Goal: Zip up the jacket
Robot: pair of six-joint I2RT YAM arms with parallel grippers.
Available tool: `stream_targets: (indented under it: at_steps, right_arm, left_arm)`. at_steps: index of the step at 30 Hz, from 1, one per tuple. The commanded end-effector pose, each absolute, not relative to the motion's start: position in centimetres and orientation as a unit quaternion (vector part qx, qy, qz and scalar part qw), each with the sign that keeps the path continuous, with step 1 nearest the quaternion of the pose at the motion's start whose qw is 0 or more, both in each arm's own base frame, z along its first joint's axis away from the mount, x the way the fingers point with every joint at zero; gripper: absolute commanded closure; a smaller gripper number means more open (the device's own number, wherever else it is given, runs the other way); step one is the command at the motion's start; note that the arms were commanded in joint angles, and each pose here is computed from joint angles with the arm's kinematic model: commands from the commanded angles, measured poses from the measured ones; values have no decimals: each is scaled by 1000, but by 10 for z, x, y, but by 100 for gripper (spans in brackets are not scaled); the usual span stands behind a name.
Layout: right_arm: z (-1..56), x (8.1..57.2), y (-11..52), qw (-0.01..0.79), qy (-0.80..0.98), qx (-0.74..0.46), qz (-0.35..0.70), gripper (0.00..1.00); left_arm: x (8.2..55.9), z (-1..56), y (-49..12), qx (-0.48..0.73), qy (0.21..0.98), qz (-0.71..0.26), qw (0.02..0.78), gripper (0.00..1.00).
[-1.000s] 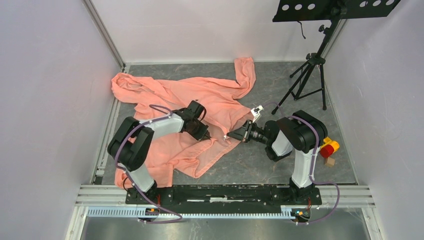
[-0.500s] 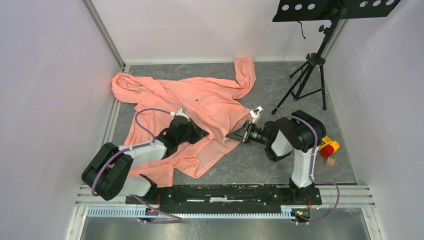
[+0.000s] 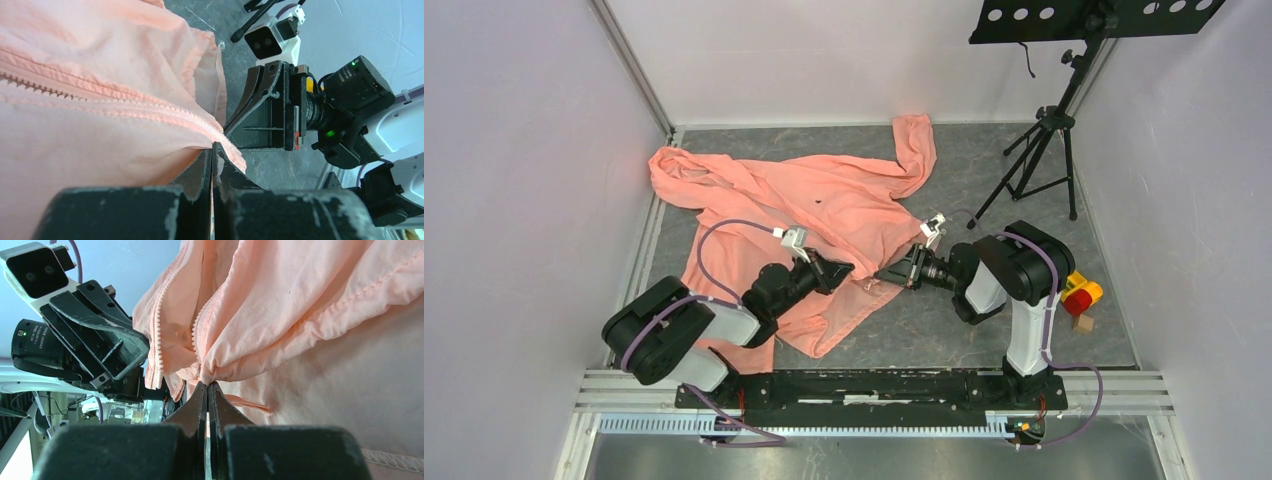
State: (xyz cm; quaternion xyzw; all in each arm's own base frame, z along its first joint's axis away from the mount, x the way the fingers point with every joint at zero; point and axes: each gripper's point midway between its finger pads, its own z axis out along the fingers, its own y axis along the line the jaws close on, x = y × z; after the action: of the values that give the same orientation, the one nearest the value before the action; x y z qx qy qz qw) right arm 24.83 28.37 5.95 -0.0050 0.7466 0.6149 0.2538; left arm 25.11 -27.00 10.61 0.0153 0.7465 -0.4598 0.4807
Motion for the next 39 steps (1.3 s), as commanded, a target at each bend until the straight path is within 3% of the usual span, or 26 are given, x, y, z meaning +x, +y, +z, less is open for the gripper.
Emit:
stream_targets:
  at_steps: [1,7,16,18,20,25,29,34,39]
  right_arm:
    - [147,245,286,404,604,-126,675,100]
    - [138,250,283,412,622,-131,653,100]
    - [139,249,282,415,620,-132,653,100]
    - [140,249,282,416,620,-132,652,100]
    - [139,249,281,418,621,-131,650,100]
    - [139,250,278,421,624,-127,646,100]
    - [141,255,264,434,627,-111,637,100]
    - [144,258,253,445,628,-103,630,100]
    - [145,257,252,446,625,-102,633,100]
  left_arm:
    - [265,131,-270,31,708,-450,543,98]
    - [264,97,-251,-52,781,-400,476,96]
    - [235,55,-242,-115,843,-370,372,83]
    - [230,50,-243,-125,853,-366,350,75]
    - [226,51,-246,-148,855,-376,326,60]
    - [220,60,-256,-238,859,-383,241,50]
    - [213,60,-268,-294,881,-341,147,52]
    - [212,62,-290,-378,855,-350,58,53]
    - [207,53,-287,-442,865,-239,-13,58]
